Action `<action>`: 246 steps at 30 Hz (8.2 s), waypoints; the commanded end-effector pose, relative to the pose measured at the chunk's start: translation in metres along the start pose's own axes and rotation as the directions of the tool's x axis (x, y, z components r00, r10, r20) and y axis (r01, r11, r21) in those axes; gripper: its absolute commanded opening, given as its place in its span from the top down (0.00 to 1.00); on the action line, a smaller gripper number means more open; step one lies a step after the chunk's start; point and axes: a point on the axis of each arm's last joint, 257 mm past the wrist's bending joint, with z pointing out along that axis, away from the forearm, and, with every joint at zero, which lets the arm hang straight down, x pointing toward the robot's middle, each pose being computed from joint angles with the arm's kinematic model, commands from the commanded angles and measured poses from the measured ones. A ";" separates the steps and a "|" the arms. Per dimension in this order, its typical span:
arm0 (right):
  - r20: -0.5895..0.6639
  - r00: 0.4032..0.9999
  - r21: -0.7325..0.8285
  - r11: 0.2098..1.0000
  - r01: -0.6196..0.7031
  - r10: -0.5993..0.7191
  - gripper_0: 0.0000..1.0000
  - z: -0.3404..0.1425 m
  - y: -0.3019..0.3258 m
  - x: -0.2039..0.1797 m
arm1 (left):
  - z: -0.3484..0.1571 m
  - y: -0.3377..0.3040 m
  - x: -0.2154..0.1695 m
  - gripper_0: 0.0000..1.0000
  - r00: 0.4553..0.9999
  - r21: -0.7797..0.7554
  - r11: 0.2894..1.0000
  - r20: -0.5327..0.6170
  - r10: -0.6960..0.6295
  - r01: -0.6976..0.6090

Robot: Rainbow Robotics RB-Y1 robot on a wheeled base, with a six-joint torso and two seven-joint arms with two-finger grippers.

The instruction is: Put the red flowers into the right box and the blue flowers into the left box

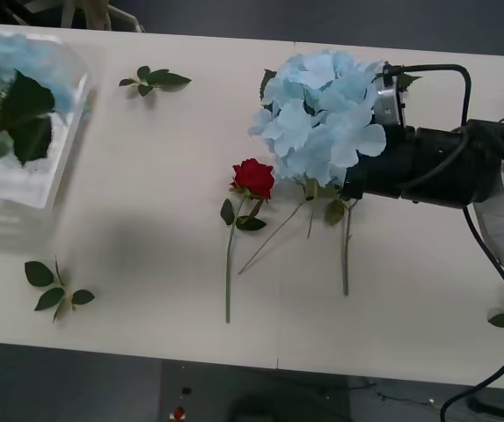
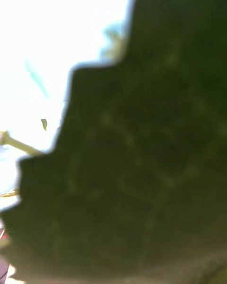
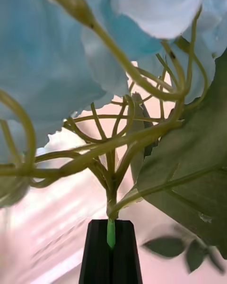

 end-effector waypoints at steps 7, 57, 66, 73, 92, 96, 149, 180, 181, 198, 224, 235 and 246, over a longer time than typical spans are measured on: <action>0.025 0.999 -0.045 0.998 0.043 -0.042 1.00 0.018 0.014 -0.019 | 0.000 0.154 0.036 1.00 0.979 -0.352 0.935 -0.175 -0.105 0.038; 0.101 0.995 -0.126 0.992 -0.005 0.018 1.00 0.060 0.049 -0.029 | 0.029 0.073 -0.029 0.04 0.974 0.028 0.983 0.132 -0.184 0.182; 0.141 0.989 -0.113 0.993 -0.028 0.044 1.00 0.074 0.051 -0.037 | 0.063 -0.078 -0.059 0.05 0.860 0.392 0.890 0.342 -0.378 0.235; 0.168 0.984 -0.115 0.992 -0.042 0.061 1.00 0.077 0.053 -0.041 | 0.068 -0.173 -0.076 0.04 0.804 0.604 0.781 0.378 -0.458 0.161; 0.197 0.977 -0.109 0.992 -0.058 0.079 1.00 0.080 0.052 -0.047 | 0.042 -0.324 -0.146 0.05 0.754 0.767 0.627 0.490 -0.437 -0.135; 0.196 0.978 -0.112 0.992 -0.058 0.079 1.00 0.080 0.052 -0.047 | 0.040 -0.336 -0.164 0.07 0.746 0.763 0.626 0.510 -0.430 -0.161; 0.029 1.000 -0.065 0.998 0.012 -0.010 0.17 0.050 0.030 -0.008 | 0.068 -0.087 -0.090 1.00 0.749 0.468 0.864 0.502 -0.432 0.185; -0.404 0.626 0.690 0.672 -0.271 0.667 0.16 -0.137 -0.100 0.142 | 0.071 0.074 0.182 1.00 0.937 0.093 0.932 -0.042 -0.347 0.350; -0.388 0.624 0.709 0.652 -0.268 0.678 0.16 -0.137 -0.106 0.146 | 0.071 0.077 0.188 1.00 0.939 0.075 0.937 -0.057 -0.339 0.343; -0.336 0.613 0.784 0.573 -0.239 0.715 0.17 -0.109 -0.156 0.188 | 0.070 0.084 0.201 0.30 0.922 0.057 0.921 -0.051 -0.384 0.386; -0.400 0.609 0.765 0.615 -0.189 0.685 0.94 -0.062 -0.150 0.229 | -0.011 0.103 0.080 0.05 0.914 0.221 0.945 0.274 -0.299 0.242; -0.415 0.607 0.769 0.618 -0.163 0.678 1.00 -0.060 -0.156 0.231 | -0.062 0.099 0.035 0.05 0.876 0.303 0.938 0.392 -0.282 0.166; -0.410 0.602 0.776 0.609 -0.164 0.685 1.00 -0.073 -0.163 0.220 | -0.025 0.032 -0.057 0.05 0.904 0.248 0.968 0.423 -0.070 -0.040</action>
